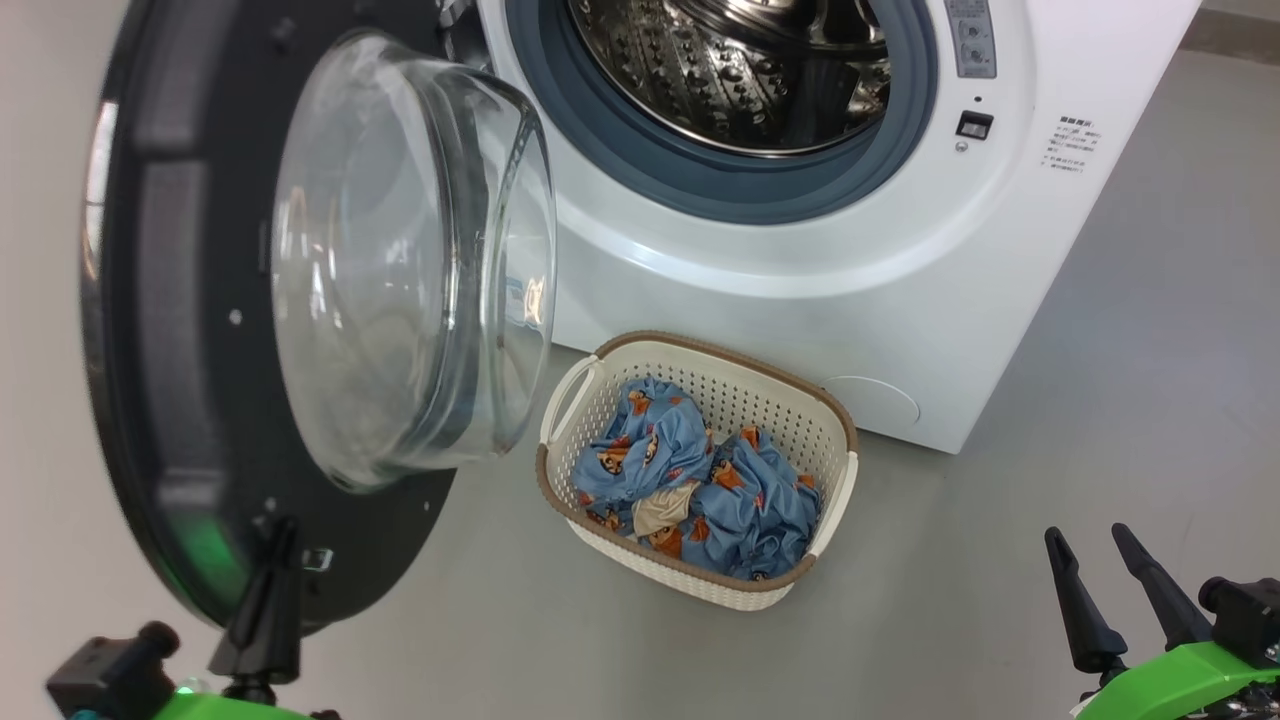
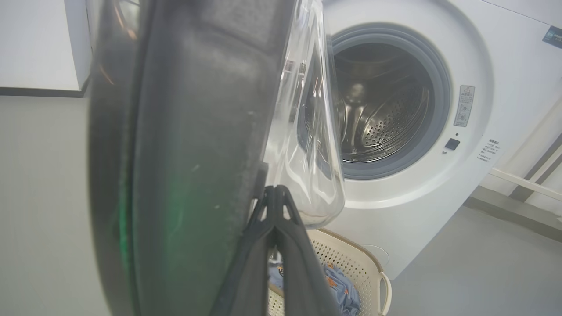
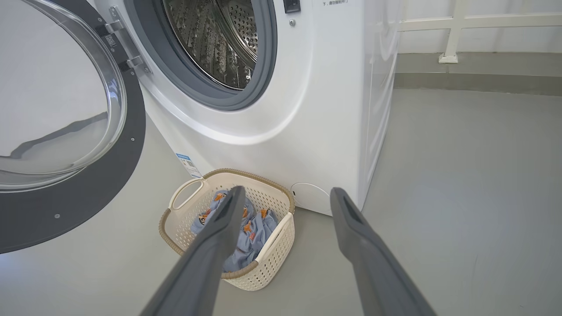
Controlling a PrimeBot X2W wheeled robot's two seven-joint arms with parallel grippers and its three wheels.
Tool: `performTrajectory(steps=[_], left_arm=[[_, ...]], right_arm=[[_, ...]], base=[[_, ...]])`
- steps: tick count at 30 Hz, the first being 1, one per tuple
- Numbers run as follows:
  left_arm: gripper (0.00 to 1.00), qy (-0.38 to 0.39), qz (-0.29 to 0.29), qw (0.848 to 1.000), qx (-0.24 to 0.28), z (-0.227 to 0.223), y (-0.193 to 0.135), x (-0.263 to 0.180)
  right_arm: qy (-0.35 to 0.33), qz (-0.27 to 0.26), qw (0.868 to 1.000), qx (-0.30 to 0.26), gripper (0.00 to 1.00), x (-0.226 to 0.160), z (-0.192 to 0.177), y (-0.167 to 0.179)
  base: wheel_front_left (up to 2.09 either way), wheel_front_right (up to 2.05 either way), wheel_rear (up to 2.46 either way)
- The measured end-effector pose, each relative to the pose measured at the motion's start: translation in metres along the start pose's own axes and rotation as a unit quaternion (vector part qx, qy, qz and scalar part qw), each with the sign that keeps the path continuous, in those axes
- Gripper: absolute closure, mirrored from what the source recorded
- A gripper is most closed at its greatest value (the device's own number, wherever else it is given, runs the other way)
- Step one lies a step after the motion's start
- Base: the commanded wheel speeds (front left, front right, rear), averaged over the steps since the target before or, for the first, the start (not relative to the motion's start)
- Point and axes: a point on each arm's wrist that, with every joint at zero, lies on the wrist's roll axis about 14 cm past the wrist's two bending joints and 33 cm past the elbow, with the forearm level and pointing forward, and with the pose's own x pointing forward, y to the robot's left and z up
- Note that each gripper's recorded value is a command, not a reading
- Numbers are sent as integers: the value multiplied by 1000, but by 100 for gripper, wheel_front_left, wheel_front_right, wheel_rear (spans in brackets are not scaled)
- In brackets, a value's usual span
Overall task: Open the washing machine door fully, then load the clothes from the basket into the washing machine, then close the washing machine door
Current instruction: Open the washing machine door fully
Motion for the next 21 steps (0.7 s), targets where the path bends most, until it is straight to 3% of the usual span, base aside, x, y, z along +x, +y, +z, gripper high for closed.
performTrajectory(steps=[21], left_arm=[[100, -38, 130, 990, 40, 33, 97, 46]], right_arm=[[13, 4, 1000, 3, 0, 25, -15, -6]], base=[[0, 0, 0]])
